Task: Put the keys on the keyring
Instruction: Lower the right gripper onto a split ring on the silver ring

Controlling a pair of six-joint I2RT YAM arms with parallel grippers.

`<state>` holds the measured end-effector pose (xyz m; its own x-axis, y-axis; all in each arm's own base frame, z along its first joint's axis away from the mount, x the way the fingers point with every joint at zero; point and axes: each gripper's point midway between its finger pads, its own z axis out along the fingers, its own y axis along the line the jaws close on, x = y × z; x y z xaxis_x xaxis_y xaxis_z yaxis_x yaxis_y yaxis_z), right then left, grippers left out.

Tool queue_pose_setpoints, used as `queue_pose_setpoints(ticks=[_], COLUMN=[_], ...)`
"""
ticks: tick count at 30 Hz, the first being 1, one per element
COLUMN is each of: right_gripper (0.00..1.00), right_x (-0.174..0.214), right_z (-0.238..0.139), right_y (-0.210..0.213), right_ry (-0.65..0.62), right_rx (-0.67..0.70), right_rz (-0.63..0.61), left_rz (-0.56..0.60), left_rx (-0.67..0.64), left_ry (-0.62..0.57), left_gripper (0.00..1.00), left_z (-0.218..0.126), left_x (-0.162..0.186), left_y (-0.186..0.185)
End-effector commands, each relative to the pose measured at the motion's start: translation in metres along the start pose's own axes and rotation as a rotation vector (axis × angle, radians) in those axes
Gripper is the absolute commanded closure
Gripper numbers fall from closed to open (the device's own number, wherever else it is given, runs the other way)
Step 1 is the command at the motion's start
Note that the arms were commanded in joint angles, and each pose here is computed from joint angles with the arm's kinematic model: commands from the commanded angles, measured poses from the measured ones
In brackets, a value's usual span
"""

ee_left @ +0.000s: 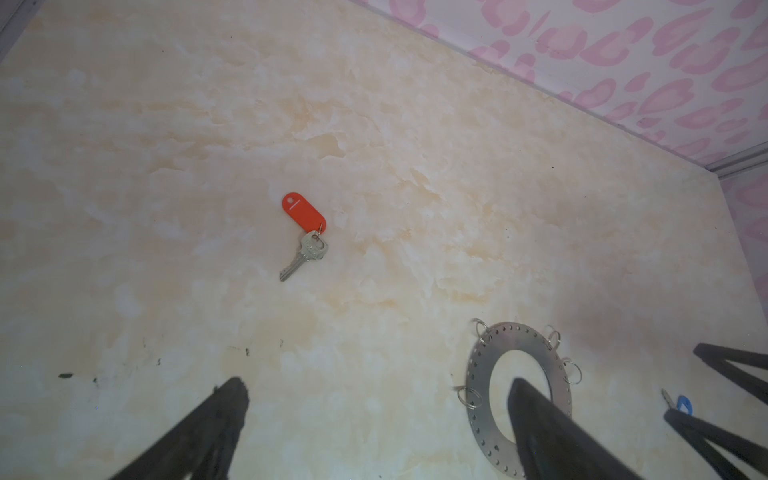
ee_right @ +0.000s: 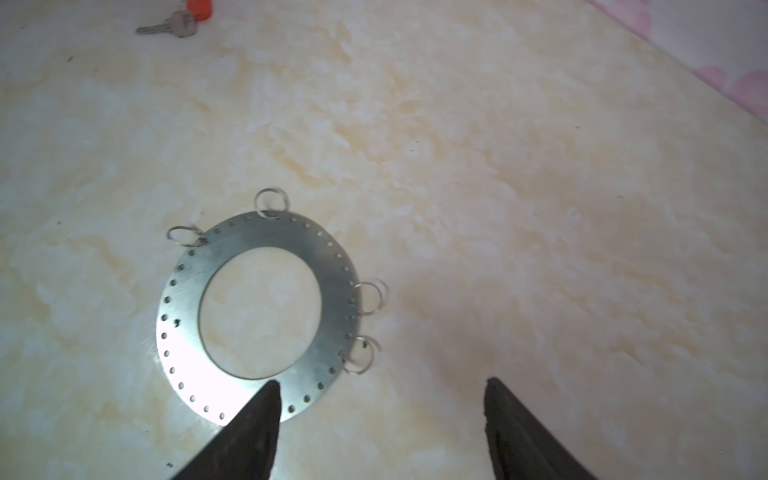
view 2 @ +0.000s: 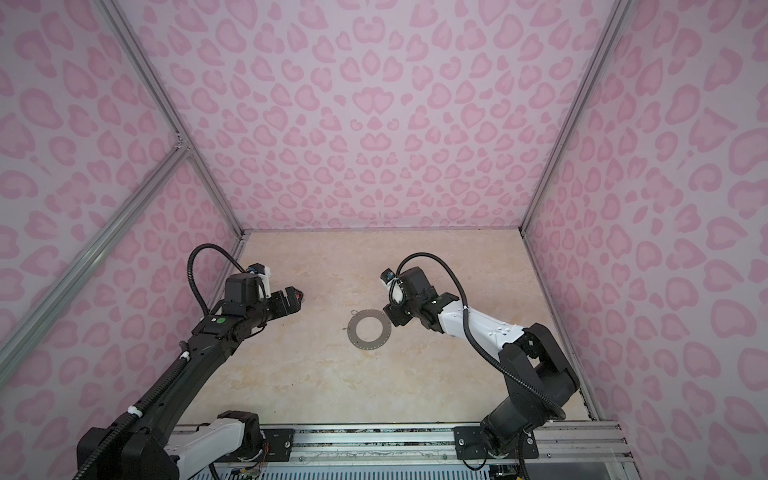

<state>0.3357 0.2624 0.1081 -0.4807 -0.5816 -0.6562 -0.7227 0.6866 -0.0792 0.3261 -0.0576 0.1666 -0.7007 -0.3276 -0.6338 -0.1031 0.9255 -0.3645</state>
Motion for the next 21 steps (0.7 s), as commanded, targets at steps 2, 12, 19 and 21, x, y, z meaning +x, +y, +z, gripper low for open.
queue_pose_setpoints(ticks=[2, 12, 19, 21], right_gripper=[0.33, 0.59, 0.63, 0.64], right_x=[0.011, 0.000, -0.010, -0.013], right_z=[0.014, 0.048, 0.071, 0.075], right_y=[0.027, 0.097, 0.109, 0.110], right_ry=[0.102, 0.106, 0.117, 0.113], right_rx=[-0.012, -0.143, -0.174, -0.180], right_rz=[-0.254, -0.671, -0.742, -0.745], left_rz=[-0.125, -0.249, -0.271, -0.264], left_rx=[0.044, 0.062, 0.040, 0.030], left_ry=[0.112, 0.146, 0.153, 0.157], left_gripper=[0.01, 0.06, 0.09, 0.09], left_z=[-0.001, -0.002, 0.000, 0.000], left_x=[0.015, 0.013, 0.017, 0.017], left_y=[-0.005, 0.012, 0.024, 0.027])
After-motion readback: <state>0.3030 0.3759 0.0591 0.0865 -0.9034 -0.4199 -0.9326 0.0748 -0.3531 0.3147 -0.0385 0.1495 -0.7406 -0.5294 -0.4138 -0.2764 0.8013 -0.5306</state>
